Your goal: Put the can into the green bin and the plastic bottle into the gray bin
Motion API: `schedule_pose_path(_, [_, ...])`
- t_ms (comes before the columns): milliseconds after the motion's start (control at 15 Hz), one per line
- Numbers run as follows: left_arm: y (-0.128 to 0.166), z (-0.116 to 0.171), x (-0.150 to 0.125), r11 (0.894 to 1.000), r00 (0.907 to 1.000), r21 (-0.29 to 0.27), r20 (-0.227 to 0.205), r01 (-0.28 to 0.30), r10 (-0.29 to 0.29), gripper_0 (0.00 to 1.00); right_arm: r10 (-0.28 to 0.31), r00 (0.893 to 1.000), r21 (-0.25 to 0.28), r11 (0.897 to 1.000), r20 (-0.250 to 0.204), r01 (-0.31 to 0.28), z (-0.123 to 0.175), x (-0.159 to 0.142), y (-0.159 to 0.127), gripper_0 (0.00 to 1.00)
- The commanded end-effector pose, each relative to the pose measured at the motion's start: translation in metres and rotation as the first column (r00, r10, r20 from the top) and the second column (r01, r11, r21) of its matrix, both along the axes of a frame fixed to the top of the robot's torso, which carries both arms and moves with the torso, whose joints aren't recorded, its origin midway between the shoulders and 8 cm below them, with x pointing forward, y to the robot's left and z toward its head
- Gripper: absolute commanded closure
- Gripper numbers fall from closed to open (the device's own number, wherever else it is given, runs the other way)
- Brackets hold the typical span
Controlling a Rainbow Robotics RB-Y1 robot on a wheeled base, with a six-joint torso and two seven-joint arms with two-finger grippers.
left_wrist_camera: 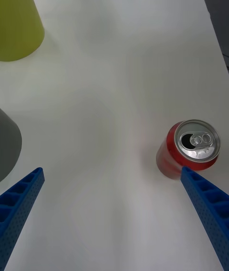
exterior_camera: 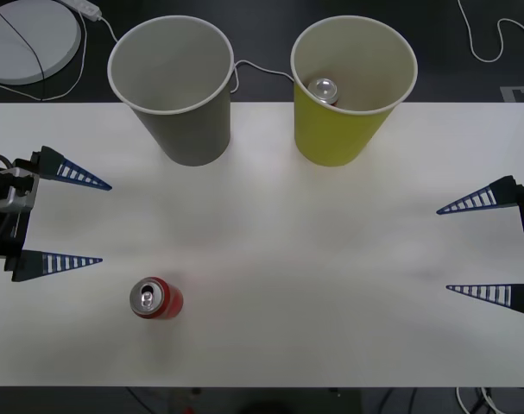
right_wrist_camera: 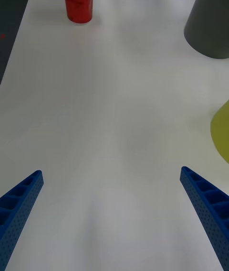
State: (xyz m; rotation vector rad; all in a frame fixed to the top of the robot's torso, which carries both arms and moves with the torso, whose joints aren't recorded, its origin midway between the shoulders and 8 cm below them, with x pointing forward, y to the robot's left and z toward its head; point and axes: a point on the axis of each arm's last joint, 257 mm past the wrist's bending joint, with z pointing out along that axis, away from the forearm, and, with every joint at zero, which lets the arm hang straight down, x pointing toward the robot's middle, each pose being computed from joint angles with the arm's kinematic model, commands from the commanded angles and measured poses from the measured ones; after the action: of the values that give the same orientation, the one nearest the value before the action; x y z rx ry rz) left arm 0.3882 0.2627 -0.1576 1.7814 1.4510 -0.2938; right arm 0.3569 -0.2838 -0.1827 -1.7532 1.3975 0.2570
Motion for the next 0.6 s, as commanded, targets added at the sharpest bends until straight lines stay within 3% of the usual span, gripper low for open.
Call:
schedule_pose_path(67, [0.000,0.000,0.000,1.000,1.0000,0.000,0.000,0.000,0.000,0.00,0.000,1.000,0.000,1.000,0.000,0.000,0.000,0.000,0.000,0.00])
schedule_pose_path(200, [0.000,0.000,0.000,1.000,1.0000,0.000,0.000,0.000,0.000,0.00,0.000,1.000,0.000,1.000,0.000,0.000,0.000,0.000,0.000,0.00])
schedule_pose_path(267, [0.000,-0.015,-0.007,1.000,0.9991,0.001,-0.042,0.000,0.000,0.00,0.000,1.000,0.000,1.000,0.000,0.000,0.000,0.000,0.000,0.00])
schedule_pose_path(600, [0.002,-0.013,-0.007,1.000,0.9990,-0.013,-0.045,0.001,-0.001,0.00,0.000,1.000,0.000,1.000,0.000,0.000,0.000,0.000,0.000,0.00])
